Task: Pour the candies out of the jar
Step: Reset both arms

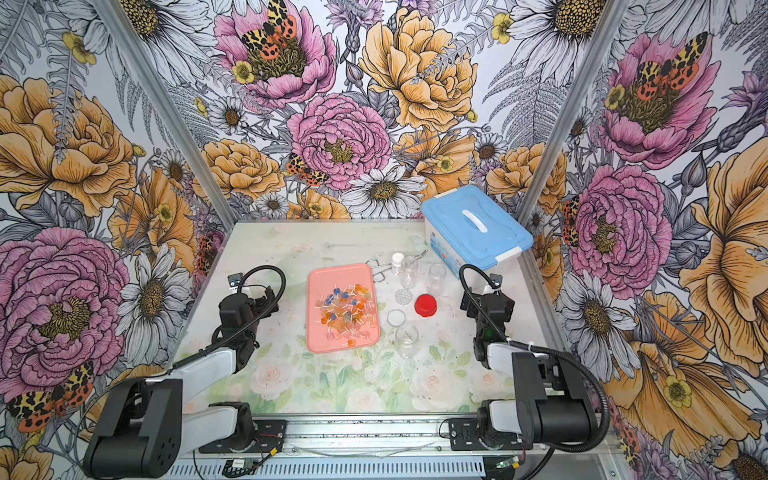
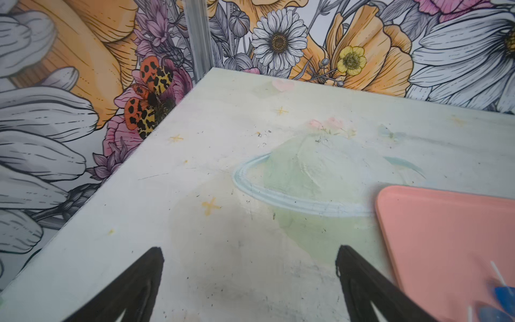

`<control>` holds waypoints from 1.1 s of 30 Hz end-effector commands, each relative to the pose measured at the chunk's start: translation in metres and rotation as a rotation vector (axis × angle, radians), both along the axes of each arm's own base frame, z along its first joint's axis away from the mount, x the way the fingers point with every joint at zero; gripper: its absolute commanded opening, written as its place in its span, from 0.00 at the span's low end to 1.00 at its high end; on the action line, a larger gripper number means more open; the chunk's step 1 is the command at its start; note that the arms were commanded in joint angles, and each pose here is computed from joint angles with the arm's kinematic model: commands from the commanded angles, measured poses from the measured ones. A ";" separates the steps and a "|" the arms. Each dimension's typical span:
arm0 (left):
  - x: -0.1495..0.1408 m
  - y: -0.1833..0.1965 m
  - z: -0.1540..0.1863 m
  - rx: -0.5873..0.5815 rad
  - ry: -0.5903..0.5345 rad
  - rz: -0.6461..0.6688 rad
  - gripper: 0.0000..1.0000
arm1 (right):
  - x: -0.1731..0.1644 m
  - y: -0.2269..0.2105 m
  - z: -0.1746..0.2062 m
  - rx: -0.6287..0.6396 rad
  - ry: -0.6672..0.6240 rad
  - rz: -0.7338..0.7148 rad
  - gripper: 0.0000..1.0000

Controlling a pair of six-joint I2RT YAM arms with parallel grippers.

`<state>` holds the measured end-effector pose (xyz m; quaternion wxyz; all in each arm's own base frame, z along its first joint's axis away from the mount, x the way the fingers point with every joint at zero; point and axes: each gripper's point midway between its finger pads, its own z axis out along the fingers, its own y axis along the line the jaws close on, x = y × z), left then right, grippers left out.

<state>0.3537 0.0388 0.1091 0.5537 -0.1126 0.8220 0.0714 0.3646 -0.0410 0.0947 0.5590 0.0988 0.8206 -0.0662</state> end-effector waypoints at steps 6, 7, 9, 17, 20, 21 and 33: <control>0.038 -0.032 0.015 0.001 -0.236 -0.243 0.99 | 0.029 0.003 0.023 -0.019 -0.161 0.058 0.99; 0.038 -0.029 0.012 -0.008 -0.195 -0.230 0.99 | 0.029 0.001 0.022 -0.015 -0.144 0.042 1.00; 0.041 -0.030 0.014 -0.010 -0.205 -0.235 0.99 | 0.031 -0.003 0.022 -0.028 -0.141 0.009 0.99; 0.050 -0.019 0.009 -0.047 -0.160 -0.205 0.99 | 0.028 -0.005 0.022 -0.060 -0.128 -0.041 0.99; 0.050 -0.020 0.009 -0.048 -0.160 -0.206 0.99 | 0.031 -0.001 0.021 -0.064 -0.118 -0.013 0.99; 0.049 -0.020 0.009 -0.047 -0.160 -0.206 0.99 | 0.031 0.000 0.021 -0.062 -0.117 -0.012 1.00; 0.050 -0.020 0.009 -0.047 -0.160 -0.206 0.99 | 0.032 0.000 0.021 -0.065 -0.118 -0.010 0.99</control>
